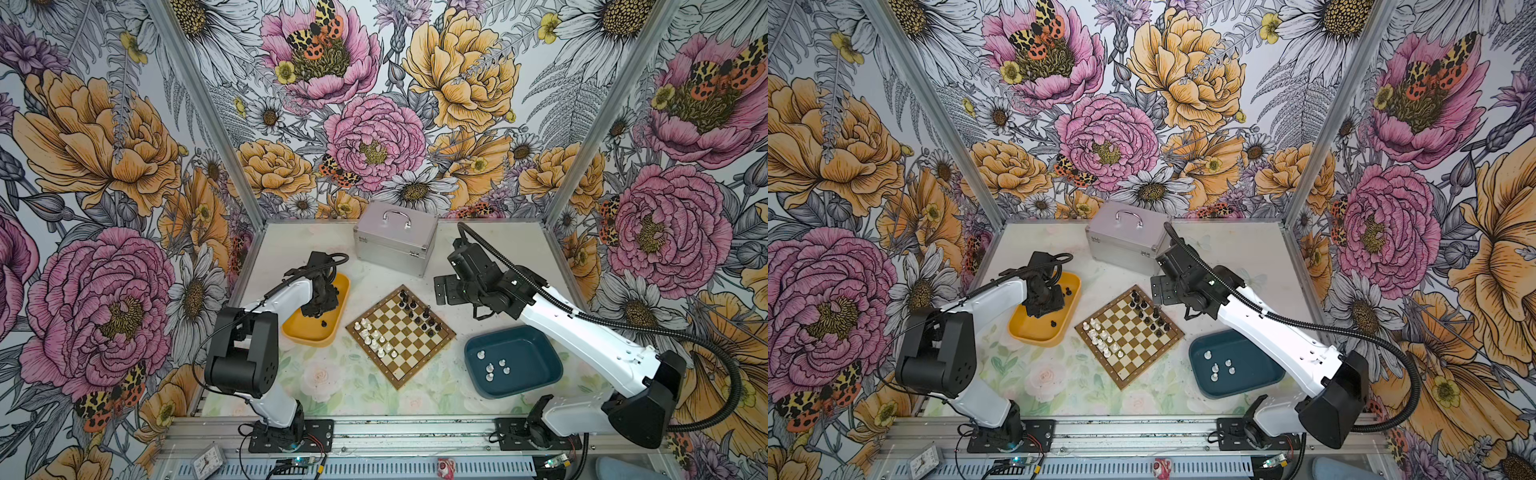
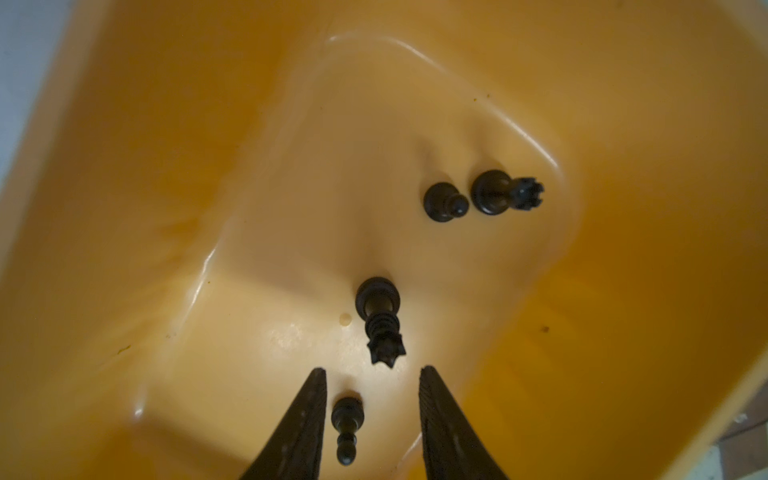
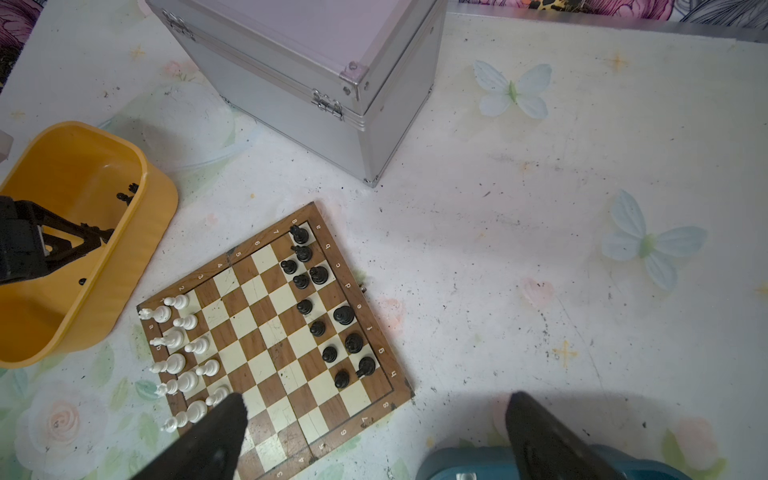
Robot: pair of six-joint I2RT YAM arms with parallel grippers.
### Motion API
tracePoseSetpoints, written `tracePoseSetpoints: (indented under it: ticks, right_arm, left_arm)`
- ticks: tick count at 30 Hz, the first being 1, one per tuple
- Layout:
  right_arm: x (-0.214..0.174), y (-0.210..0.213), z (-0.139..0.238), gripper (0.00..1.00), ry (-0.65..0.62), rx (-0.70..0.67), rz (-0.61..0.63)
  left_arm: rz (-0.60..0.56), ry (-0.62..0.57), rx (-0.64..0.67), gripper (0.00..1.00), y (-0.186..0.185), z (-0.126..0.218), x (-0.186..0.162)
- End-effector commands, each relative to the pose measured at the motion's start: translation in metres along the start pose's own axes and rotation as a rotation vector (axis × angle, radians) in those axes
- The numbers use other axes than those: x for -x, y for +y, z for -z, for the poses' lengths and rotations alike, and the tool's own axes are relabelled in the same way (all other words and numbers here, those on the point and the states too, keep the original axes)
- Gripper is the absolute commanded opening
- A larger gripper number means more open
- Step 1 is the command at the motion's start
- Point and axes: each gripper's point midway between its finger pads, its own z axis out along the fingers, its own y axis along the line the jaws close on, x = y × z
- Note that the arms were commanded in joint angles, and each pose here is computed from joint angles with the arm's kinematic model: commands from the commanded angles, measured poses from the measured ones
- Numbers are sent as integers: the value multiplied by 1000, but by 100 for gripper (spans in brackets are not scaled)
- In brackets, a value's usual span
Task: Set up the chess pieces on the board
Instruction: 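Move the left gripper back over the yellow tray toward another black piece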
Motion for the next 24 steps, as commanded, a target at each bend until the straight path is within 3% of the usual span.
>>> tracePoseSetpoints:
  ticks: [1,13,24]
  right_arm:
    - [15,4,4,99,-43,-1,-20]
    - [20,8,-5,99,-31,-15,8]
    - [21,10,-12,99,-20,-23,24]
  left_arm:
    - [-3,-48,-41,39,-9,4,21]
    - [-8,-39,-33,36,-10,-3,28]
    - [-7,-32,-29,29,-9,-6,30]
